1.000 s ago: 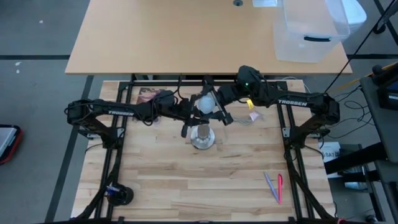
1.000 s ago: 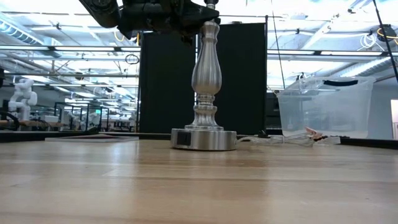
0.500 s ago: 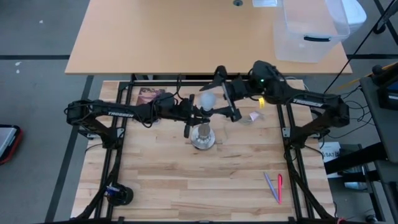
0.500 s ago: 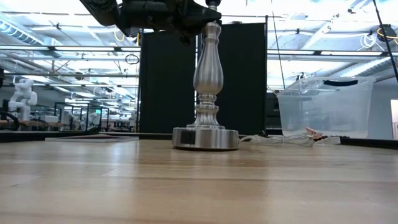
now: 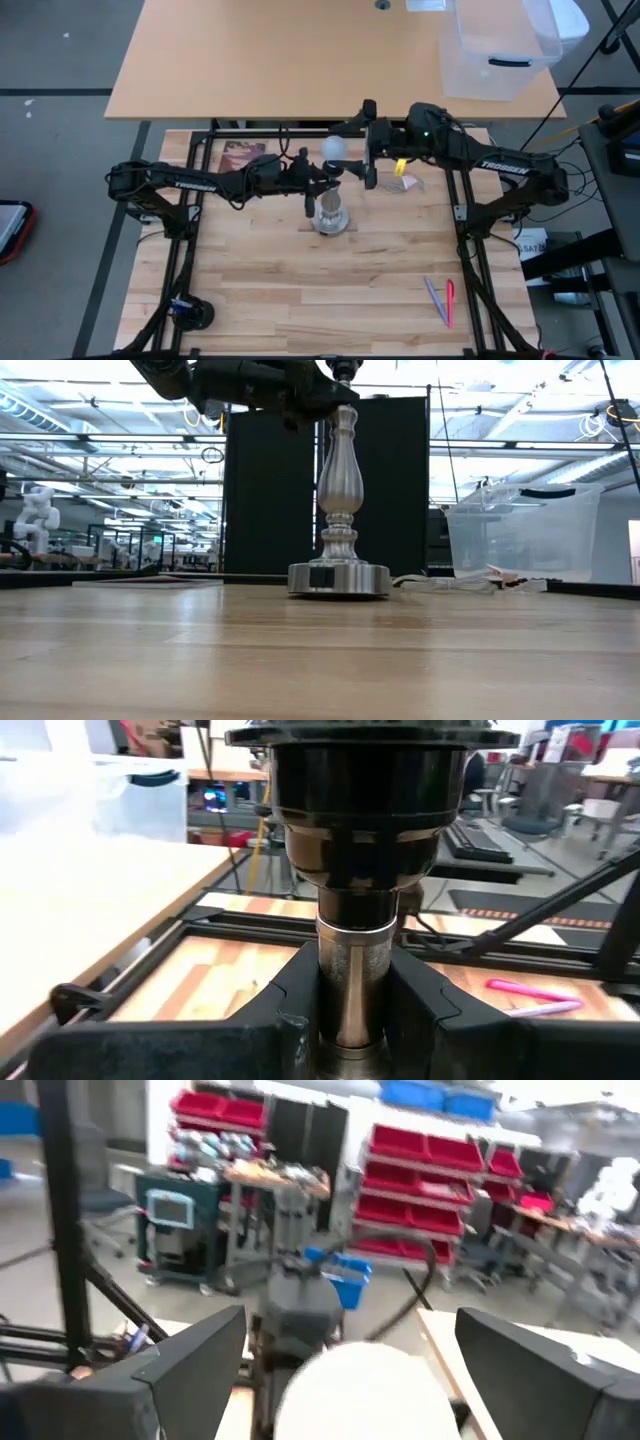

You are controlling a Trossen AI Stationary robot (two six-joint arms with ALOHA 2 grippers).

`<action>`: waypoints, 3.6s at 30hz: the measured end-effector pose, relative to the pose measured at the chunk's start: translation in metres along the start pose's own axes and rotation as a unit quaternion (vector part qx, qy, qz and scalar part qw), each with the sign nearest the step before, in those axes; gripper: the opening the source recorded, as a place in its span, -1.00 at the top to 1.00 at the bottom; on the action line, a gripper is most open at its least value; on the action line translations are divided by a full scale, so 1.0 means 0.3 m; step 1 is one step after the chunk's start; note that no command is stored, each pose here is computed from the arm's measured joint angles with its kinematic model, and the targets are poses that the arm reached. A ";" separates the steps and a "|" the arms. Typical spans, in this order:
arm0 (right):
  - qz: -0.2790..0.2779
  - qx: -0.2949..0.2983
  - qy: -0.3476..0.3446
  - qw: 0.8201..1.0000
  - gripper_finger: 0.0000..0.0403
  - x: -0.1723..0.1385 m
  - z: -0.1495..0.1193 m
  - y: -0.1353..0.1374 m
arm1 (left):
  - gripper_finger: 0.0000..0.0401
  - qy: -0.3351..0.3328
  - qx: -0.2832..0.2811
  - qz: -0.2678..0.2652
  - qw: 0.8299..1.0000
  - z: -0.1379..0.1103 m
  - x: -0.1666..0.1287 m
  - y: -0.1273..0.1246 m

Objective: Screw lightbulb
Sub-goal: Remove the lightbulb from the lamp

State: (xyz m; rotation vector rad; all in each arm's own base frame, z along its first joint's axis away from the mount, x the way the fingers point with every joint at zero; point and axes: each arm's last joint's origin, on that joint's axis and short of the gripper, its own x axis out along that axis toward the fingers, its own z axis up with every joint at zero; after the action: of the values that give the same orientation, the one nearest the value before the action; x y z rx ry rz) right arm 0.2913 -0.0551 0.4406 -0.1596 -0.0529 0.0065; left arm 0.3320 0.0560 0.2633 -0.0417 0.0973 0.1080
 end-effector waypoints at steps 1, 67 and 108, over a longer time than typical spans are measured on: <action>-0.009 0.002 0.008 1.000 -0.76 0.003 -0.004 0.005 | 0.64 -0.001 0.002 0.005 1.000 0.001 0.000 0.000; 0.206 -0.029 0.016 0.978 -0.22 0.110 -0.129 0.007 | 0.64 -0.001 0.043 -0.184 0.982 0.000 -0.008 -0.016; 0.256 0.003 -0.065 0.964 -0.68 0.124 -0.103 -0.039 | 0.64 -0.003 0.056 -0.218 0.974 -0.001 -0.014 -0.001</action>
State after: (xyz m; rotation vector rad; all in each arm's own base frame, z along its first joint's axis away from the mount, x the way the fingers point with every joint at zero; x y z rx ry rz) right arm 0.3302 -0.0712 0.4139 -0.1629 -0.1417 0.5346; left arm 0.3278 0.0552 0.2634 0.0513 0.0856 -0.3377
